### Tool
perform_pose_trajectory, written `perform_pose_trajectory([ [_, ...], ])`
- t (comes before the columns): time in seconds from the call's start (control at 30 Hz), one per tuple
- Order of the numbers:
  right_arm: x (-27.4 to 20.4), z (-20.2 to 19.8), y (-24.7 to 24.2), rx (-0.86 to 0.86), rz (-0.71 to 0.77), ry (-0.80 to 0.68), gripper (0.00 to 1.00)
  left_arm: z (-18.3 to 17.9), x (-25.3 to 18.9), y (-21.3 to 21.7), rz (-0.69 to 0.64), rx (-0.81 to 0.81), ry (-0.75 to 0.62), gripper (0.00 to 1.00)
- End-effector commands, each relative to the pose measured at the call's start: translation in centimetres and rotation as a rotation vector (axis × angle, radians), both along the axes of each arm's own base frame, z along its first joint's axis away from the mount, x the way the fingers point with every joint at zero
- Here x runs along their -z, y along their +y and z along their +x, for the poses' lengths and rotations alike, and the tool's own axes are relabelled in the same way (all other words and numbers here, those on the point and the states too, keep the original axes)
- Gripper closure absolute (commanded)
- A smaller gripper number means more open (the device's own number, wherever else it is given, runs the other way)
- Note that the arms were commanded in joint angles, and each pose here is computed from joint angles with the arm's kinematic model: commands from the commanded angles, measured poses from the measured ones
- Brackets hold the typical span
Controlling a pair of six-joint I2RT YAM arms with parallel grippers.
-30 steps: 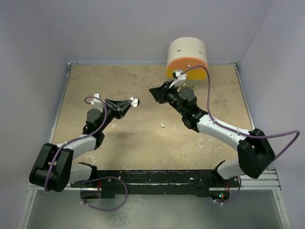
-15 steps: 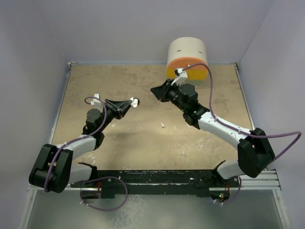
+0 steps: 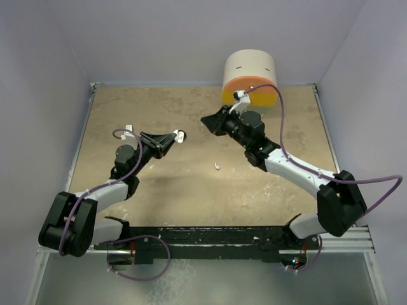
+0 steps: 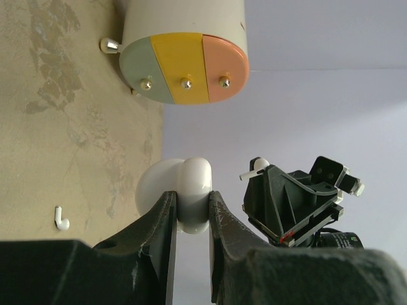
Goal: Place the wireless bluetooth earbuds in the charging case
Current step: Place the earbud in the charging case.
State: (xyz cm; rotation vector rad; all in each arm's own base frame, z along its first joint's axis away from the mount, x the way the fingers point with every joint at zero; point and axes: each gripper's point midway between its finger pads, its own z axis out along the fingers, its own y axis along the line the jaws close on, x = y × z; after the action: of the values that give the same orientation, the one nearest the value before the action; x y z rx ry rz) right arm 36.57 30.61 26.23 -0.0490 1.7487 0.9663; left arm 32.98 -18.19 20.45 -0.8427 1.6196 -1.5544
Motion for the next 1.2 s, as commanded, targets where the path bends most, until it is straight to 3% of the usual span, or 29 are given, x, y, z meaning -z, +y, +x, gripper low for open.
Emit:
perform_pose_trajectory([
  [0.0,-2.5,0.2,-0.4,-0.023,0.067,-0.066,1.00,-0.2,-1.8,-0.1,-0.016,0.002,-0.065,1.00],
  [0.47,-0.9,1.4,-0.3,-0.064,0.166,0.056,1.00,-1.3,-3.4,0.4,-0.015,-0.014,-0.089,1.00],
  [1.17,-0.4,2.4,-1.0,0.024,0.253,0.137,1.00,-1.8,-3.5,0.5,-0.039,-0.007,-0.094,1.00],
])
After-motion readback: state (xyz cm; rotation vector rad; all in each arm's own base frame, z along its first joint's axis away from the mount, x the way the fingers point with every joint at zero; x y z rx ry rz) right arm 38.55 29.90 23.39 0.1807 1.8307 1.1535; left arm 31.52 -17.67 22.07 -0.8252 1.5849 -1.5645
